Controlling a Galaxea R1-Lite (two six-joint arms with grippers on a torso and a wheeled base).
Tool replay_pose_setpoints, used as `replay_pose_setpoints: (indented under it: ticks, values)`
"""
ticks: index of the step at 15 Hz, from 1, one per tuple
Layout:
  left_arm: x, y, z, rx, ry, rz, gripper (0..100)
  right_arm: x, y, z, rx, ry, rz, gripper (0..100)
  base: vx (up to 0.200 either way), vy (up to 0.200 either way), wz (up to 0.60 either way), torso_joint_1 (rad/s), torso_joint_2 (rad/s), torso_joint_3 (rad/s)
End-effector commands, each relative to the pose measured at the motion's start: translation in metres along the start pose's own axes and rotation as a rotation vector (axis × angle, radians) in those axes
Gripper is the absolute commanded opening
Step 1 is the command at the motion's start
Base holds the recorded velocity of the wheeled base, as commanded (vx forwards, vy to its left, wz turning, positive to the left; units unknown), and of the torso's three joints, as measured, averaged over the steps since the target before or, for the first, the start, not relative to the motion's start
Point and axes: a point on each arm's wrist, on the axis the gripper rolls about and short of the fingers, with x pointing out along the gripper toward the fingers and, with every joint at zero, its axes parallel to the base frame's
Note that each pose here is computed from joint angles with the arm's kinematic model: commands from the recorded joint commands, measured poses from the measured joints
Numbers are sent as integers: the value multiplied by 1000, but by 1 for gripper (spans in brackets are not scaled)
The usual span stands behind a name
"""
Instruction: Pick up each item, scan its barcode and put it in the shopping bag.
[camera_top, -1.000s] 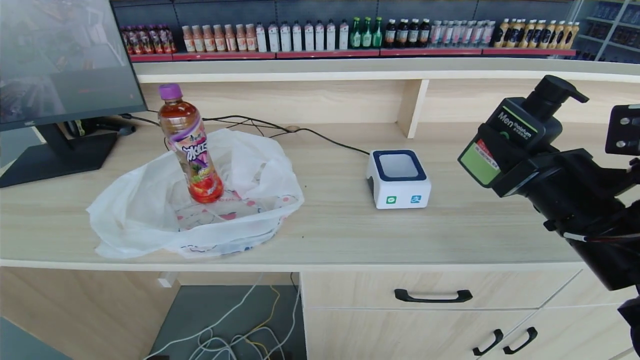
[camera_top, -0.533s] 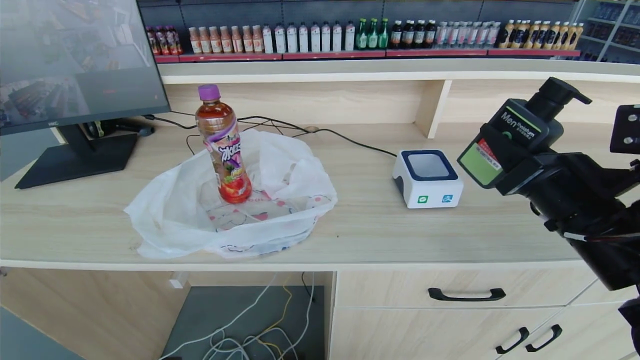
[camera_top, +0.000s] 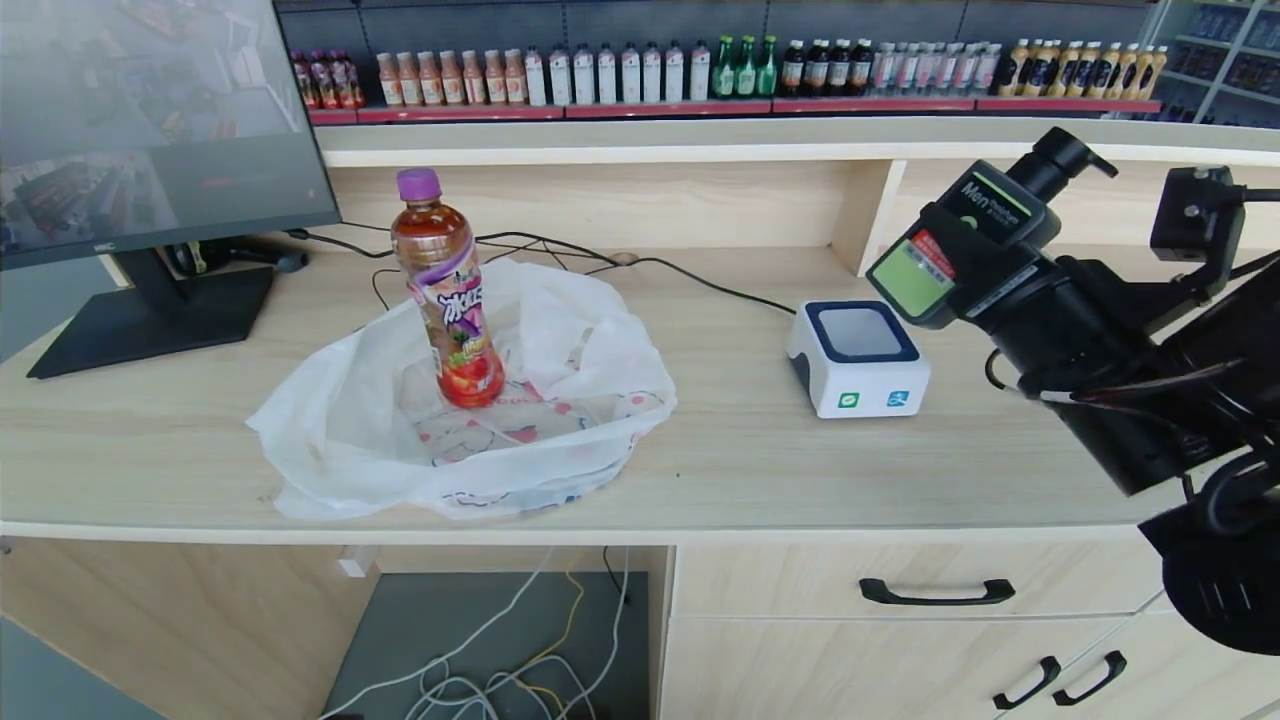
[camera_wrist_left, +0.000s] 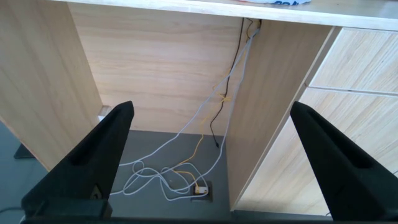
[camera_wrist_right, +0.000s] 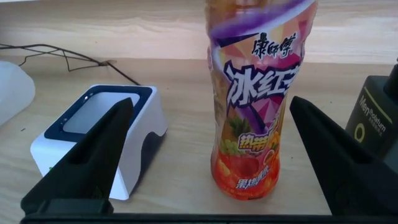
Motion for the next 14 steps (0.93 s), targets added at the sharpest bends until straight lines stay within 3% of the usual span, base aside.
replay_pose_setpoints:
  ticks: [1, 14]
  values:
    - [0, 0, 0, 0, 0, 0, 100, 7, 0, -6, 0, 0, -12, 100, 0, 0, 0, 0, 0, 0]
    - [0, 0, 0, -1, 0, 0, 100, 21, -16, -10, -2, 15, -63, 100, 0, 0, 0, 0, 0, 0]
